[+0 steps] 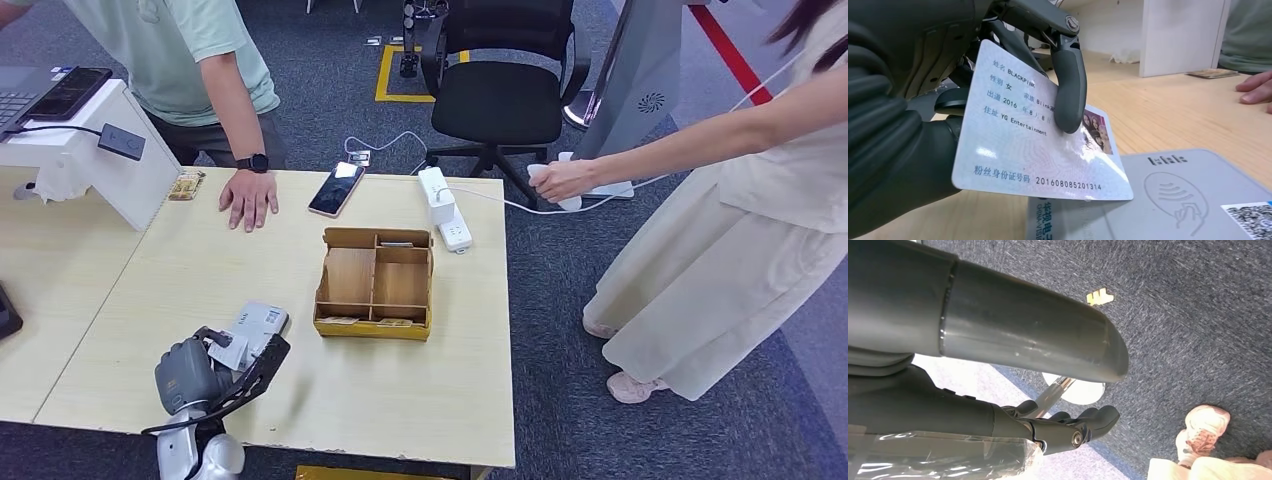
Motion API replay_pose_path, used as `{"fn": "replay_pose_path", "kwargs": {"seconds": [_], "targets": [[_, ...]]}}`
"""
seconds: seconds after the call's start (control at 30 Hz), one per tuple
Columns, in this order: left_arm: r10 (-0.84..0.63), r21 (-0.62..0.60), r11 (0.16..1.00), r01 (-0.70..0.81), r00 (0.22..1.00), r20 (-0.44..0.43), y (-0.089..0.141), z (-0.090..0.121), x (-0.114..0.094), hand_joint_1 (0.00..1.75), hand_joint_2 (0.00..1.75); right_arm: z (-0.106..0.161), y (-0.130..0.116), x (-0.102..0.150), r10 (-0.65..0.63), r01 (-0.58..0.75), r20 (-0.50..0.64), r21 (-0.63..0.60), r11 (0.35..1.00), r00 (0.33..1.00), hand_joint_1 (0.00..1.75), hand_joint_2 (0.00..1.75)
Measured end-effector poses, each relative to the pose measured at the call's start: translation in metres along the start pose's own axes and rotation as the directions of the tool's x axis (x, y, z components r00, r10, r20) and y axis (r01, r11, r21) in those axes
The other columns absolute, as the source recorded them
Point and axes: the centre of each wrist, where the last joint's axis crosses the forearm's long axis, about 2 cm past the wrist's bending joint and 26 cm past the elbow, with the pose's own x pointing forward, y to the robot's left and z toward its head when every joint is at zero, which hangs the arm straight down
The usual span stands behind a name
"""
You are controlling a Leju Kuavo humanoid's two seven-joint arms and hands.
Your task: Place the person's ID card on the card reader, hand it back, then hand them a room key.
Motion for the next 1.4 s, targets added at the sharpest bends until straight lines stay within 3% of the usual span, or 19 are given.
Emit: {"fn": "replay_pose_path", "kwargs": {"seconds": [0.63,1.4], "targets": [[0.008,-0.074,0.997,-0.011,0.999,-0.037,-0.0093,0.0079,-0.0036,1.75,1.75,-0.0002,-0.0033,-0.0025,-0.019,0.019,0.009,-0.018,1.000,1.000,0.00,0.00],[0.016,-0.075,0.997,-0.019,0.999,-0.030,-0.0085,0.0025,0.0006,1.75,1.75,-0.0004,-0.0041,-0.0025,-0.022,0.023,0.009,-0.022,1.000,1.000,0.00,0.00]]}}
